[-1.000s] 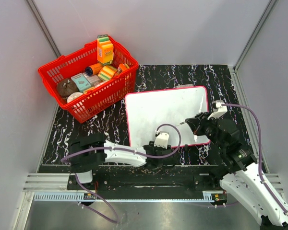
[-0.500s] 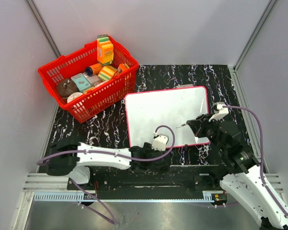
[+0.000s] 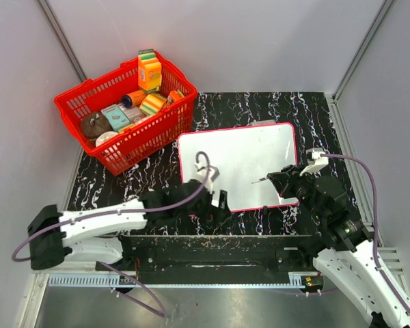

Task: Write a sentence on the whiteboard
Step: Hold the whiteboard on the whiteboard stand.

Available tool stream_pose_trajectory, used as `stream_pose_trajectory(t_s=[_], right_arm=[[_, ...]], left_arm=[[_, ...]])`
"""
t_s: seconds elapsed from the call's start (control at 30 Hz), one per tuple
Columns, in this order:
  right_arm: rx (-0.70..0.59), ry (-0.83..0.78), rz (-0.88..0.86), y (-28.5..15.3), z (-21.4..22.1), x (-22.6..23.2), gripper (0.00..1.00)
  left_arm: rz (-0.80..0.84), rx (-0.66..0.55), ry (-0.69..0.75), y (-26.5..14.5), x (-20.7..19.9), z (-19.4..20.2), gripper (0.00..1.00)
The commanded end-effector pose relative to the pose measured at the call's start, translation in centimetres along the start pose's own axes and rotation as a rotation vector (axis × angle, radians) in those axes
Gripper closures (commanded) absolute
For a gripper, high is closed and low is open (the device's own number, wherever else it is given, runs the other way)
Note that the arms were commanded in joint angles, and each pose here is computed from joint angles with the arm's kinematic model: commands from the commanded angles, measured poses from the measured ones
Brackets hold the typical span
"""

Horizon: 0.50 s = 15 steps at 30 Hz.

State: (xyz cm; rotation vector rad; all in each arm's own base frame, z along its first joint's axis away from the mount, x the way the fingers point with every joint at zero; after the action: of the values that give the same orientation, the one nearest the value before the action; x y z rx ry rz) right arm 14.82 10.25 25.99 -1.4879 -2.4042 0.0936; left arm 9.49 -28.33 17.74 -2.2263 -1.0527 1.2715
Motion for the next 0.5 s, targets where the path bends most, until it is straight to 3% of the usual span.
stream_pose_trajectory(t_s=[0.0,0.23,0.47], right_arm=[[0.006,-0.014,0.007,0.2,0.1,-0.2,1.00],[0.023,-0.013,0.001,0.6,0.4,-0.1,1.00],[0.021,0.000,-0.002,0.7,0.3,0.0,1.00]], left_arm=[[0.217,-0.072,0.003,-2.7,-0.1,-3.6,0.03],[0.251,-0.172,-0.054,-6.3,4.2,-7.6,0.01],[0.142,-0.286,-0.196,-7.7,9.9,-9.8,0.01]])
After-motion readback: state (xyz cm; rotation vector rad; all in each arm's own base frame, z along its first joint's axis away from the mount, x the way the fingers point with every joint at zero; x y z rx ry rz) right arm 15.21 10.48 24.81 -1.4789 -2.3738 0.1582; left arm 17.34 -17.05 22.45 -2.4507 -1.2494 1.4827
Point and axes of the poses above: each gripper's point midway between its finger pads, its own y axis out along the fingers, its own x axis along the line the jaws close on, z = x × y, the point moved 7 cm from there along -y, back along the fingers, and after that the axes turned 15 degrees about -y, right-handed, at the moved point
